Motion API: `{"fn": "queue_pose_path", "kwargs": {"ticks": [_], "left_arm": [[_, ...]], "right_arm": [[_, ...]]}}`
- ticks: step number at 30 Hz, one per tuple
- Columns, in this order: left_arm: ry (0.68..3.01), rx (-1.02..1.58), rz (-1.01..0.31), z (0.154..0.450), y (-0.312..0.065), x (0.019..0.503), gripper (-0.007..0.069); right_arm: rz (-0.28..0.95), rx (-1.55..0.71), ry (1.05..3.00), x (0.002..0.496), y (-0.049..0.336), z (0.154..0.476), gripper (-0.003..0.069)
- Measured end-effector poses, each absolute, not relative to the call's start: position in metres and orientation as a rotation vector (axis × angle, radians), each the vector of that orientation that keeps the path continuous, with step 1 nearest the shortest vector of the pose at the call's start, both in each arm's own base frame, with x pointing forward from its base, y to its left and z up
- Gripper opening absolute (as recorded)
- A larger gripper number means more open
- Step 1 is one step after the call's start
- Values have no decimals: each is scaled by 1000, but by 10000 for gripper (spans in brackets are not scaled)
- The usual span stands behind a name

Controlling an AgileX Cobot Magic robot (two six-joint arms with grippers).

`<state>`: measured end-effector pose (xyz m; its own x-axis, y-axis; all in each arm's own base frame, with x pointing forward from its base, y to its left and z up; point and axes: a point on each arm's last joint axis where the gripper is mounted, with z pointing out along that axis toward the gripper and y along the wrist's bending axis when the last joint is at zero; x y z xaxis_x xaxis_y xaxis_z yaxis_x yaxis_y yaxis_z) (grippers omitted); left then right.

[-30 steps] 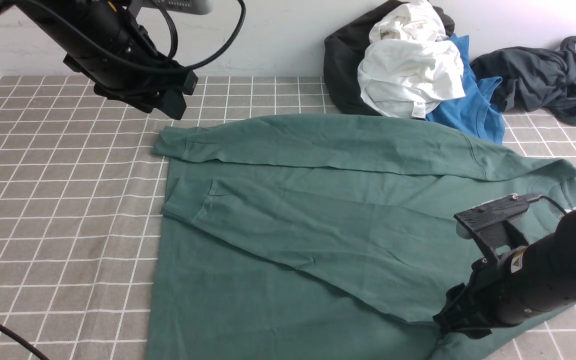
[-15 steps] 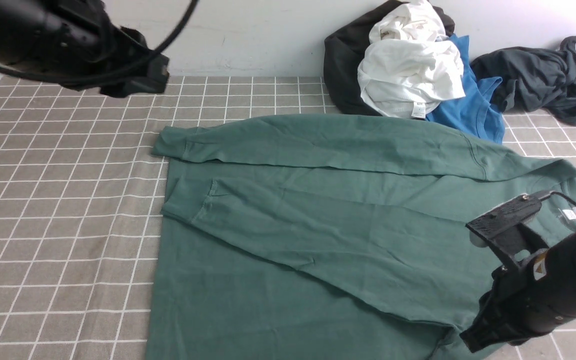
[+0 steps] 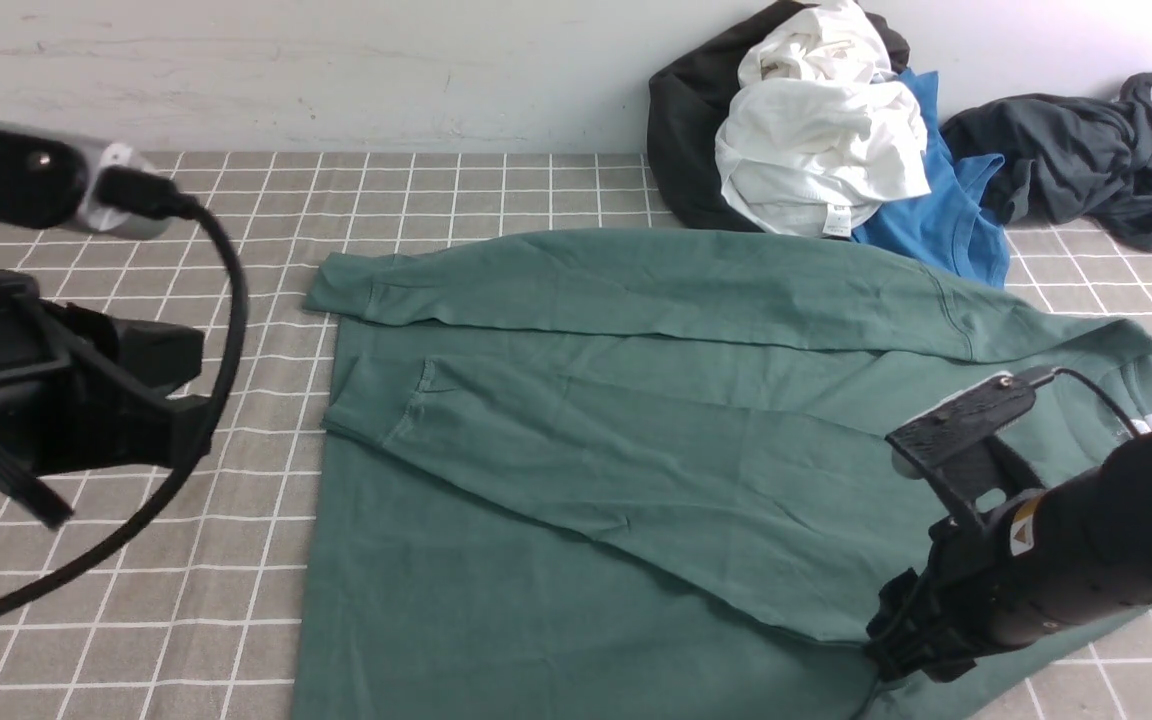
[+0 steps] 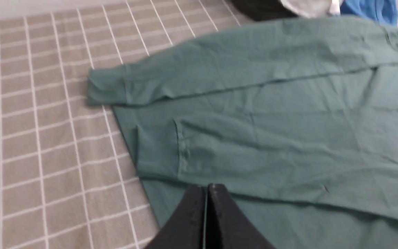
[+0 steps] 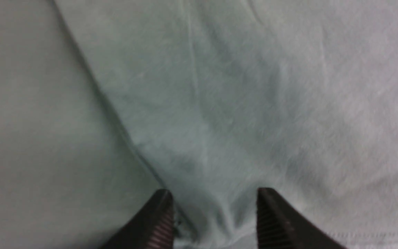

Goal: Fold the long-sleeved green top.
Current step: Use the left arm to drag and place the cuff at the centered position on the left edge of the fabric

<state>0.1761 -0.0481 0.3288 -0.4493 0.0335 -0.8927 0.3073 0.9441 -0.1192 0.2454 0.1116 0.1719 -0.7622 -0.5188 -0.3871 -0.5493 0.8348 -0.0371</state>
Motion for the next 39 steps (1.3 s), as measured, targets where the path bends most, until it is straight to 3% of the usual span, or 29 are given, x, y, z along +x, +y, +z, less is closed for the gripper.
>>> {"fn": "queue_pose_path", "kwargs": {"ticks": [4,7,11,14,31,39], "left_arm": [[1930,216,-302,336,-44,168,-8],[1913,210,-299,338,-44,167,-8],[1915,210,-300,337,-44,167,-8],[1915,209,-301,337,-44,167,-8],[1923,212,-303,336,-44,167,-8],[1941,220,-309,335,-45,166,-7]], "right_arm": [[67,-877,2651,248,111,158,363],[57,-894,2657,248,111,156,263],[55,-900,2722,246,110,163,48],[51,-898,2803,240,107,173,8],[99,-787,3091,211,100,185,17],[132,-776,3119,207,101,188,134]]}}
